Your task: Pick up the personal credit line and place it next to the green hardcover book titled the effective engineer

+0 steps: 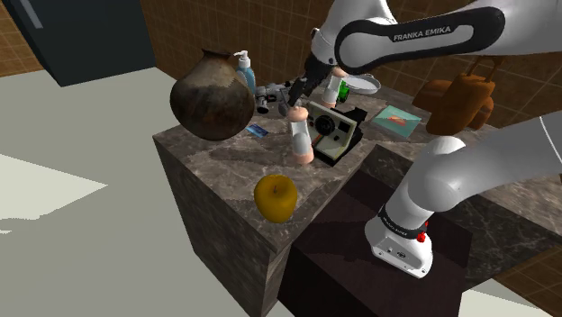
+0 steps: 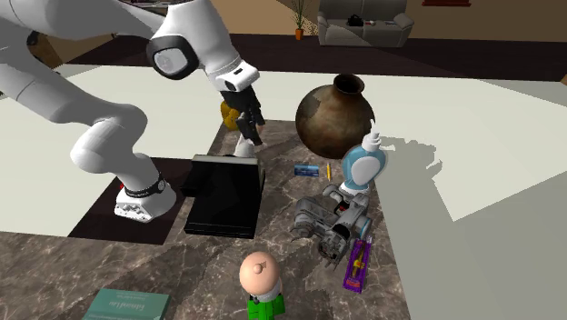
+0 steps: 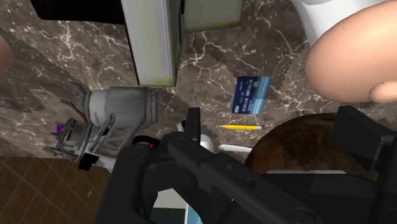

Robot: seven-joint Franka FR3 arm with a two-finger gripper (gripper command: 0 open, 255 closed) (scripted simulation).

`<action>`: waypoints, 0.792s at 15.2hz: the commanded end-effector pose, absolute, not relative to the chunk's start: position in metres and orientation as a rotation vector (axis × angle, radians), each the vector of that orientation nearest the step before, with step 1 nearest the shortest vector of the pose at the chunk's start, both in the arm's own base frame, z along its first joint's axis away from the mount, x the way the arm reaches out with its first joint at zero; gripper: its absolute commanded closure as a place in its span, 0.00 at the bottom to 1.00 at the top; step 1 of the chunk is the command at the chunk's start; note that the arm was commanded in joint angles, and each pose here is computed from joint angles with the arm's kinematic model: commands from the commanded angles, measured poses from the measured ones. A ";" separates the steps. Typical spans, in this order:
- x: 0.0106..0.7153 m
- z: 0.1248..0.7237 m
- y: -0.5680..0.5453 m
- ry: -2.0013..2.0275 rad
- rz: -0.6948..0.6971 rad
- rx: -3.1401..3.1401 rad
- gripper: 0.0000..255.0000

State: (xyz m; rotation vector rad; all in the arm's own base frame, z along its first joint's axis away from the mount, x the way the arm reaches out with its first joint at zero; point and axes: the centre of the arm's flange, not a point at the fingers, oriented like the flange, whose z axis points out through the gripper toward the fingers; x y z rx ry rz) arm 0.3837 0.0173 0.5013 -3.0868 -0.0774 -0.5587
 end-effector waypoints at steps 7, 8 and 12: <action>0.433 0.410 0.037 -0.044 -0.642 -3.076 0.00; 0.441 0.402 0.040 -0.040 -0.675 -3.069 0.00; 0.475 0.371 0.050 -0.021 -0.806 -3.038 0.00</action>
